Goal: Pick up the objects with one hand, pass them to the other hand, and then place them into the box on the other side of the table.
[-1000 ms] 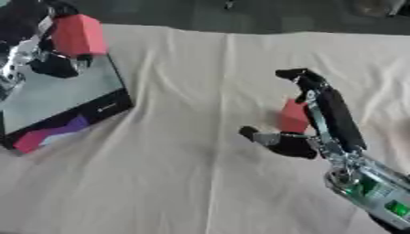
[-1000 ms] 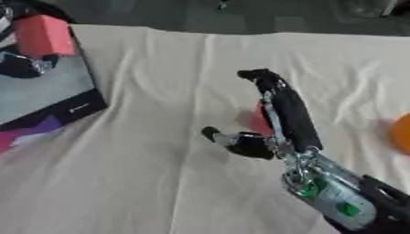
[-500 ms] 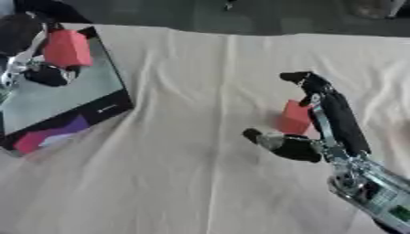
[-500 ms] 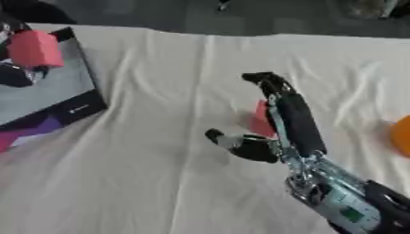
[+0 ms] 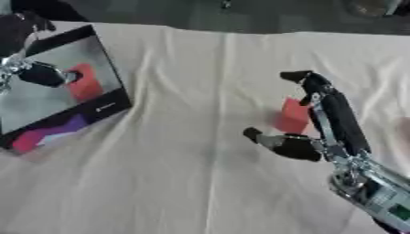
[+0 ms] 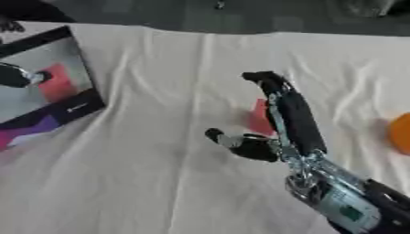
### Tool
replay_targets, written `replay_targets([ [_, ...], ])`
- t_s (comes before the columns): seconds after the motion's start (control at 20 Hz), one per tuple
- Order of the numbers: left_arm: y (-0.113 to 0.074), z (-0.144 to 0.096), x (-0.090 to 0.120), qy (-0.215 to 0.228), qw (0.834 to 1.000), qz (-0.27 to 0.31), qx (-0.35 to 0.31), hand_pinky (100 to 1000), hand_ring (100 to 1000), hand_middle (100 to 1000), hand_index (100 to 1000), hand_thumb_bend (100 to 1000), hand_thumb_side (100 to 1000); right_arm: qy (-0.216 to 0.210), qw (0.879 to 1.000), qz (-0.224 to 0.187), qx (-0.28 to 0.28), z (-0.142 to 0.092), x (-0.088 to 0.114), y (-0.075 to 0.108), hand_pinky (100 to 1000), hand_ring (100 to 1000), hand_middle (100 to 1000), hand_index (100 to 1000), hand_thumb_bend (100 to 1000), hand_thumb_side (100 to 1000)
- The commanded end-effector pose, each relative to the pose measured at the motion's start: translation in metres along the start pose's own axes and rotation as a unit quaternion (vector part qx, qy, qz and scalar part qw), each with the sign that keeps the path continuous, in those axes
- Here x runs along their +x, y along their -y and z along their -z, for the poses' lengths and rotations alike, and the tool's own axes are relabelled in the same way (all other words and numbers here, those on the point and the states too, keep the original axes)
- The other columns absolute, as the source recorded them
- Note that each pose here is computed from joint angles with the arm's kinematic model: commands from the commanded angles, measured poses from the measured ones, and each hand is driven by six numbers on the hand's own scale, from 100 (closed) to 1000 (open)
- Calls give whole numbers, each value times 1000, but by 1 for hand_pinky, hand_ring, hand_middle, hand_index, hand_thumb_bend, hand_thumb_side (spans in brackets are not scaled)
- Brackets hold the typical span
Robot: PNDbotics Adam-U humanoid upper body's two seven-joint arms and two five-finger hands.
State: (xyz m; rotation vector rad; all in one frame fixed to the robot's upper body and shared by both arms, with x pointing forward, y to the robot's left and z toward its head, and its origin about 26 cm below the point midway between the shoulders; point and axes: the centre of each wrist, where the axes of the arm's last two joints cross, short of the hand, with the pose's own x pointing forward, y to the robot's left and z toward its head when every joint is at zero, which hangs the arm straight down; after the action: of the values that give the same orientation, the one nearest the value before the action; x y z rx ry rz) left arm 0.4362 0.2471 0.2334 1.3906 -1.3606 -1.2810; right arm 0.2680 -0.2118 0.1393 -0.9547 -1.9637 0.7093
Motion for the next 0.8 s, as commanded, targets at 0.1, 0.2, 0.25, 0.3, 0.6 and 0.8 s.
replay_targets([
  [0.1,-15,1,-11,-12,1000,7,9,842,838,772,860,746,780,5,1000,-9,-9,3,-1,7,544,868,748,831,751,419],
  [0.2,-17,0,-11,-14,1000,1,9,849,833,765,851,691,739,4,1000,-10,-9,3,-2,7,546,868,748,831,751,421],
  [0.25,-19,0,-11,-14,1000,-2,11,852,829,760,846,659,703,3,1000,-11,-8,2,-3,7,547,868,749,832,752,422],
  [0.3,-22,-2,-9,-13,1000,-9,16,855,826,757,841,633,671,2,1000,-12,-8,2,-3,7,547,868,749,832,752,422],
  [0.6,-49,-20,-4,11,998,-51,30,886,803,737,811,437,540,5,1000,-19,15,4,-14,18,573,874,762,836,728,424],
  [0.8,-76,-34,-3,26,995,-93,39,914,785,721,788,314,521,4,999,-29,42,13,-24,36,595,883,780,834,717,427],
])
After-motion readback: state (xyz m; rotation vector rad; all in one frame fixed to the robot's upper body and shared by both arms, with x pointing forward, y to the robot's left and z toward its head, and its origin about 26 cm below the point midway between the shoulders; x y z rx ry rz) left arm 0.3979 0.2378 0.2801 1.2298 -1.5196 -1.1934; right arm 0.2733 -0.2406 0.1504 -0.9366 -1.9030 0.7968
